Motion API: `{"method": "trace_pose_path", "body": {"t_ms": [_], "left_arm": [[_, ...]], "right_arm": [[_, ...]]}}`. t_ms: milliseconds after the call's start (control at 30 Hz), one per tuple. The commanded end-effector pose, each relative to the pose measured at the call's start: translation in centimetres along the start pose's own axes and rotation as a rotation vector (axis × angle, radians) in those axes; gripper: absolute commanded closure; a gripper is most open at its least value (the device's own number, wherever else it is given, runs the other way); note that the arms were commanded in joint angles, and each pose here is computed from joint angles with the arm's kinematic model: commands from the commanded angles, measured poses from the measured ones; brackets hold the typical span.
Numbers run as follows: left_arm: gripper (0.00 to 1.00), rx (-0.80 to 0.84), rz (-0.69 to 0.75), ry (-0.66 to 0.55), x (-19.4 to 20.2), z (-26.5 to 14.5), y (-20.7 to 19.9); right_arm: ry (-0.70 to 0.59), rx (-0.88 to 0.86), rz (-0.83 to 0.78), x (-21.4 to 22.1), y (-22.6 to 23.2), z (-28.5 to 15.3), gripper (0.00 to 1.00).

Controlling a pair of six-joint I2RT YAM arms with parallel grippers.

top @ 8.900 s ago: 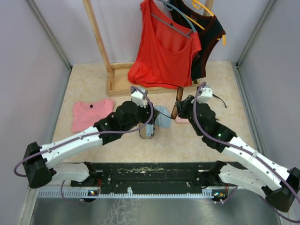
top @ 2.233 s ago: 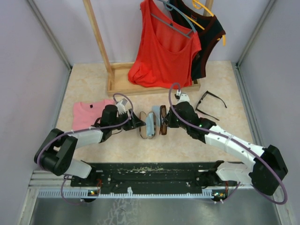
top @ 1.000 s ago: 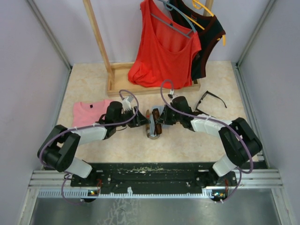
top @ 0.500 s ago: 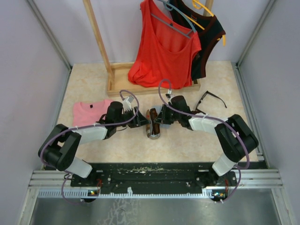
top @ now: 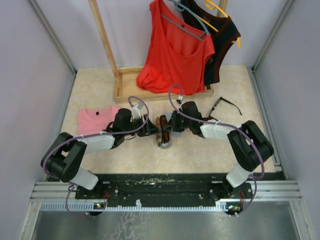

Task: Organize the sunglasses
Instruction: Place the sunglasses in the sunglasses case.

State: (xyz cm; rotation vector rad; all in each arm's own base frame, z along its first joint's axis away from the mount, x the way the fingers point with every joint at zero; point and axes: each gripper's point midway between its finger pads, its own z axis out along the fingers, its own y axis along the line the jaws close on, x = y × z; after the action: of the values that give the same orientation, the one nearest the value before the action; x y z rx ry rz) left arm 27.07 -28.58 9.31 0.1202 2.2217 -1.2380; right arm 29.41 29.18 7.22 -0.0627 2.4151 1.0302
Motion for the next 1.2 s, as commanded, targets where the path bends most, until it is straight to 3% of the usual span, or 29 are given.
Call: {"method": "trace_pose_path", "body": {"t_ms": [0, 767, 1167], "left_arm": [[0.43, 0.022, 0.030, -0.001, -0.5, 0.3, -0.8], [0.43, 0.017, 0.031, -0.005, -0.6, 0.2, -0.8], [0.43, 0.019, 0.029, -0.002, -0.6, 0.2, -0.8]], "right_arm": [[-0.043, -0.043, -0.022, -2.0, 1.8, 0.6, 1.00], [0.022, -0.017, -0.024, -0.5, 0.9, 2.4, 0.99], [0.019, 0.007, -0.048, -0.7, 0.8, 2.4, 0.84]]}}
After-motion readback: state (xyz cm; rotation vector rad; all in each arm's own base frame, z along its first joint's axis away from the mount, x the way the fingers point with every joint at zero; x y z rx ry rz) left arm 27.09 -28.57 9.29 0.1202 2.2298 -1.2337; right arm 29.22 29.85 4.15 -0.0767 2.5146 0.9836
